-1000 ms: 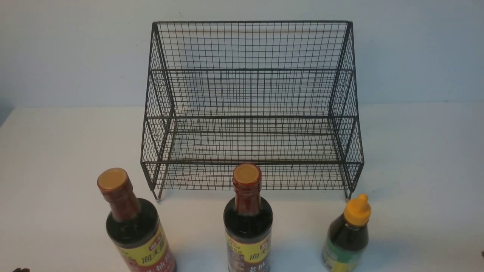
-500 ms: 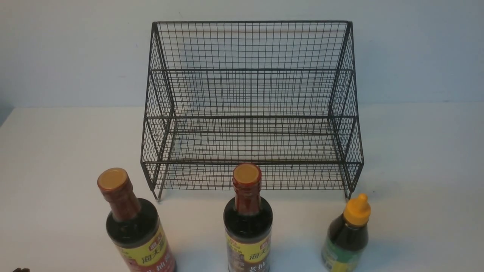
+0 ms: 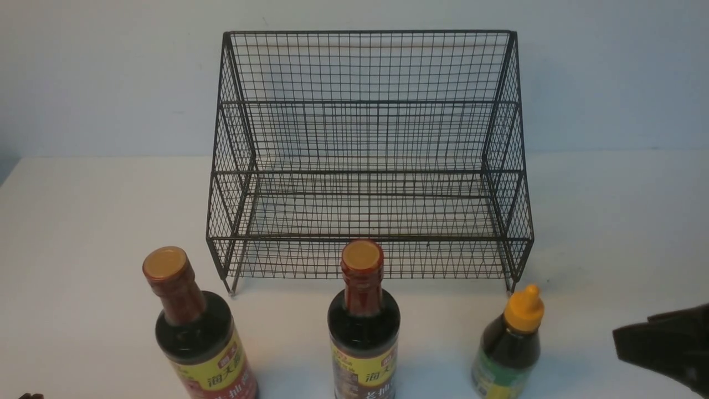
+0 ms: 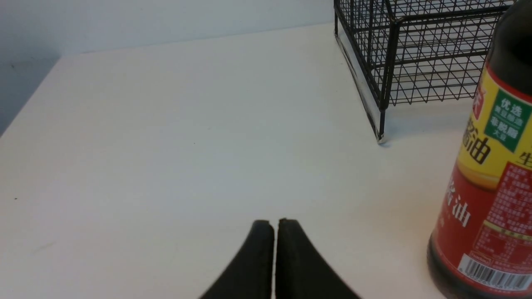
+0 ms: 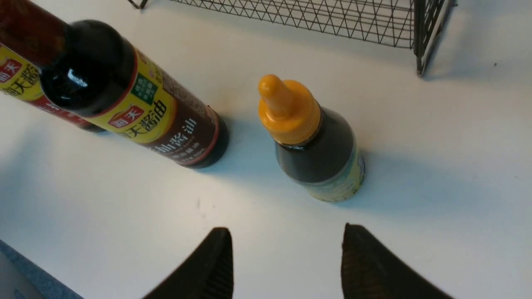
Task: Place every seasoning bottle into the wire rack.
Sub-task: Use the left arm to grab the condiment bottle closest to it, then use the left arm to put the condiment bottle back on the shelf
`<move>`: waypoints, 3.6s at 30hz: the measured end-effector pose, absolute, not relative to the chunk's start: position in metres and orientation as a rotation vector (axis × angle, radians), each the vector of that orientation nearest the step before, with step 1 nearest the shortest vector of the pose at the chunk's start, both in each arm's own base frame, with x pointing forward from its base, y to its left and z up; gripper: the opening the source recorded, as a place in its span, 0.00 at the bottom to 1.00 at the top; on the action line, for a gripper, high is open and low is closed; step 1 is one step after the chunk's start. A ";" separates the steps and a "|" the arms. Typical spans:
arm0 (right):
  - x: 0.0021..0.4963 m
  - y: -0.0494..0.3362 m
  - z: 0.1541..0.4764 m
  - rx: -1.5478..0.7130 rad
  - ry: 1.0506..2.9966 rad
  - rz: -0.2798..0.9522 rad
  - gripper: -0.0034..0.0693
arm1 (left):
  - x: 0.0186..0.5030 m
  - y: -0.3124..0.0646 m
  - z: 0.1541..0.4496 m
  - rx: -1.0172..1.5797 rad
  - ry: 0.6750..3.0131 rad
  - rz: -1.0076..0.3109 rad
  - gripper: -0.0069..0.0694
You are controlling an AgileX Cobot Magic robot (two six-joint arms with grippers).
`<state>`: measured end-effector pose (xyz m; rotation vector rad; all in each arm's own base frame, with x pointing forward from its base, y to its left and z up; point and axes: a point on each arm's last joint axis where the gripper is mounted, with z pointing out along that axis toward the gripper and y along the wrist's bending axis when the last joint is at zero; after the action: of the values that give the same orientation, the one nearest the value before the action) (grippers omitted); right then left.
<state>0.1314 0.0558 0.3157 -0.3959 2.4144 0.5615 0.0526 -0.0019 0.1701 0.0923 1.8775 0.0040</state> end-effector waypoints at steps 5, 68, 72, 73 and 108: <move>0.132 0.054 0.315 -0.406 2.437 0.530 0.51 | 0.053 -0.002 0.170 0.093 1.877 0.005 0.08; 0.131 0.054 0.314 -0.355 2.456 0.542 0.51 | 0.160 -0.054 0.266 0.418 1.881 -0.452 0.55; 0.131 0.053 0.314 -0.356 2.457 0.539 0.51 | 0.158 -0.058 0.269 0.519 1.847 -0.448 0.44; 0.131 0.053 0.314 -0.356 2.457 0.539 0.51 | 0.157 -0.059 0.273 0.552 1.834 -0.445 0.44; 0.132 0.050 0.313 -0.373 2.460 0.476 0.51 | 0.328 -0.078 0.368 0.557 1.711 -0.444 0.44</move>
<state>0.1324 0.0500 0.3130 -0.3729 2.4603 0.4761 0.3275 -0.0779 0.3682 0.5572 1.7113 -0.4436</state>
